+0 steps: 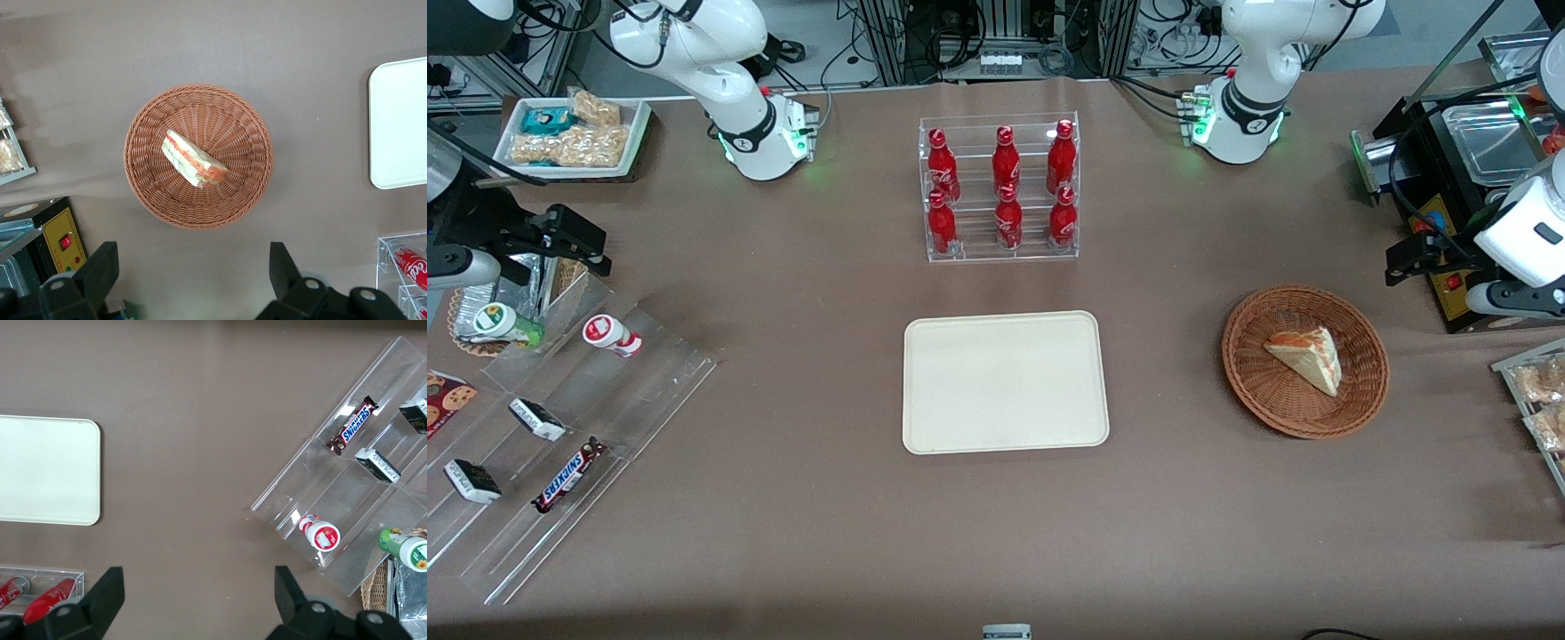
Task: Place sandwich from basket to tray
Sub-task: 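Move the left gripper over the wrapped sandwich in the wicker basket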
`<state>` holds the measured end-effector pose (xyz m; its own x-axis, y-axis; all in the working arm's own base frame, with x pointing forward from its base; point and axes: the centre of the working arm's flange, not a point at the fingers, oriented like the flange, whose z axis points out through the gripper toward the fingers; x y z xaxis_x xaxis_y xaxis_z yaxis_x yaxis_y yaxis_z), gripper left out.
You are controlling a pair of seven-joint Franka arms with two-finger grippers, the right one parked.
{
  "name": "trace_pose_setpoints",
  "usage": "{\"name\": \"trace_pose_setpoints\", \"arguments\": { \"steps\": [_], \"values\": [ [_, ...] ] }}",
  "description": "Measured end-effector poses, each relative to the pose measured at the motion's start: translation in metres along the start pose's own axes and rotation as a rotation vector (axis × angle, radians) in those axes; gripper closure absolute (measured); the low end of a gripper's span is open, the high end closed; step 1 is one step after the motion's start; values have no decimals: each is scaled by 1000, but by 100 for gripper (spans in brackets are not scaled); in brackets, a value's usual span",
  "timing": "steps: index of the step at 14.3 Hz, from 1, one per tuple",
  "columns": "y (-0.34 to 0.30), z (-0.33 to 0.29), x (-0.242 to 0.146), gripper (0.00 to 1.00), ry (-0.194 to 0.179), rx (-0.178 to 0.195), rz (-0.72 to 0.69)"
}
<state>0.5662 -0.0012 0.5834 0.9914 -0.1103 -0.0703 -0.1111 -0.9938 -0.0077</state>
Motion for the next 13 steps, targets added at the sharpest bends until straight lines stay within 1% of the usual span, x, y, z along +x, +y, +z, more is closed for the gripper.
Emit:
{"name": "trace_pose_setpoints", "arguments": {
  "steps": [6, 8, 10, 13],
  "values": [
    [0, 1, 0, 0, -1, 0, 0],
    [0, 5, 1, 0, -12, -1, 0],
    [0, 18, 4, 0, -38, -3, 0],
    [0, 49, 8, 0, -98, -7, 0]
  ]
}}
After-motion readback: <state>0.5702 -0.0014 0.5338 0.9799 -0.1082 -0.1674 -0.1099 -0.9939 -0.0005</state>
